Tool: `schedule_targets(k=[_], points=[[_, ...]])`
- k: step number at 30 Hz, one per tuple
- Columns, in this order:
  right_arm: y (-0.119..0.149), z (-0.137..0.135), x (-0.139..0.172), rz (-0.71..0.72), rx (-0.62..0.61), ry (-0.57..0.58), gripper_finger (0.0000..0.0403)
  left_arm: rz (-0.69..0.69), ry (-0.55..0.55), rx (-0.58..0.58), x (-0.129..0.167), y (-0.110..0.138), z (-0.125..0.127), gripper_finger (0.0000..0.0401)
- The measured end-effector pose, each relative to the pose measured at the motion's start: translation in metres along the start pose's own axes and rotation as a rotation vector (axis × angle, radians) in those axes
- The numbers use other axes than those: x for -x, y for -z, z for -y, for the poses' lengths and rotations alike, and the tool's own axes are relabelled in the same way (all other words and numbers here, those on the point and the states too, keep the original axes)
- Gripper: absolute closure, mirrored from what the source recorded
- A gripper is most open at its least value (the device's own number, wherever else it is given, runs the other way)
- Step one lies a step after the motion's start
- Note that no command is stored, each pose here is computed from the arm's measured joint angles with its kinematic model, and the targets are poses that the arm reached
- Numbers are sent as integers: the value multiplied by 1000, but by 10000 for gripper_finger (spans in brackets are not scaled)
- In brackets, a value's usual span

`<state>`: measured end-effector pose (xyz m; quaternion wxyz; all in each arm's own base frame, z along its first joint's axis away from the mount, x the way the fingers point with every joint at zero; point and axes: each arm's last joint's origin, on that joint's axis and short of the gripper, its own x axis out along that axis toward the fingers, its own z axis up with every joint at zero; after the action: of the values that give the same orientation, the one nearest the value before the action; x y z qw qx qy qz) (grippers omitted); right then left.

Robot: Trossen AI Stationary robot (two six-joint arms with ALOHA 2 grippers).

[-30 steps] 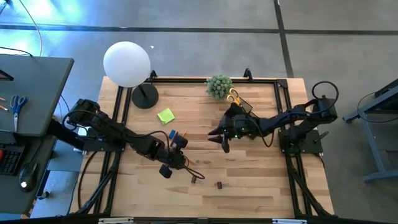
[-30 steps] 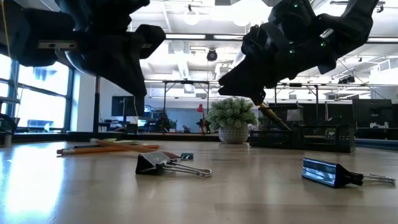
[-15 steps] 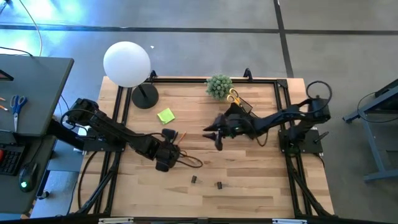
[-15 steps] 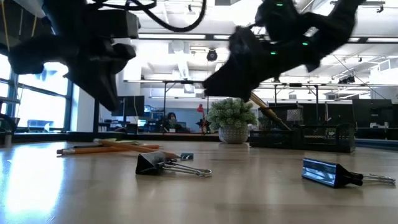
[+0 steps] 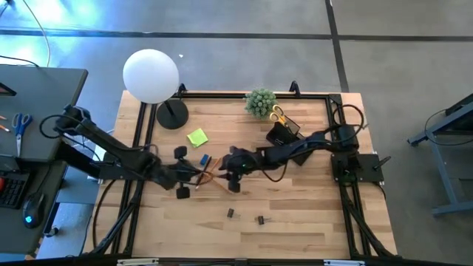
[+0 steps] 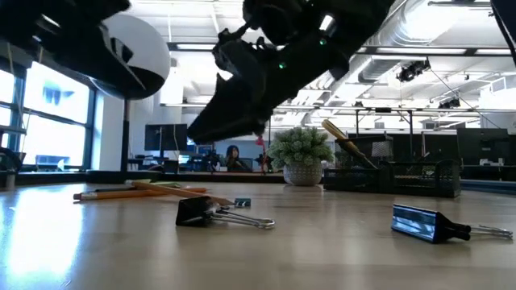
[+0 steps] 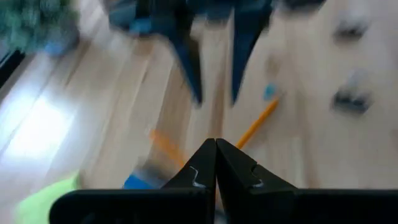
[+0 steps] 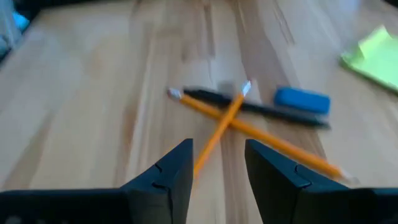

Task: Pick and place office supplies into organizer
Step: Put the bottom orange pencil into the desk organizer

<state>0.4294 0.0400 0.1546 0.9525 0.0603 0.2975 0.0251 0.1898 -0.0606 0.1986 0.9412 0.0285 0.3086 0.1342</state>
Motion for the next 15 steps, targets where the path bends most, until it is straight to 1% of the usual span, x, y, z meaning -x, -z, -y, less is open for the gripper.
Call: schedule_targets(k=[2, 4, 5, 6, 8, 10, 12, 13, 15], points=[[-3, -5, -6, 23, 1, 27, 263, 78, 27, 25, 6, 10, -5, 400], [0, -9, -10, 15, 9, 65, 263, 167, 75, 56, 8, 13, -6, 401], [-1, -12, -16, 49, 9, 80, 262, 184, 83, 52, 10, 19, -9, 401], [1, -14, -18, 40, 14, 99, 260, 202, 85, 47, 10, 23, -11, 401], [5, -18, -26, 42, 24, 139, 253, 282, 113, 85, 11, 20, -10, 400], [10, -20, -35, 32, 36, 168, 243, 281, 105, 65, 13, 27, -14, 401], [15, -23, -40, 10, 46, 178, 232, 335, 135, 94, 14, 20, -12, 401], [13, -24, -45, 27, 39, 168, 226, 326, 127, 84, 14, 23, -14, 400], [15, -25, -46, 6, 38, 151, 217, 337, 137, 68, 14, 23, -11, 400]])
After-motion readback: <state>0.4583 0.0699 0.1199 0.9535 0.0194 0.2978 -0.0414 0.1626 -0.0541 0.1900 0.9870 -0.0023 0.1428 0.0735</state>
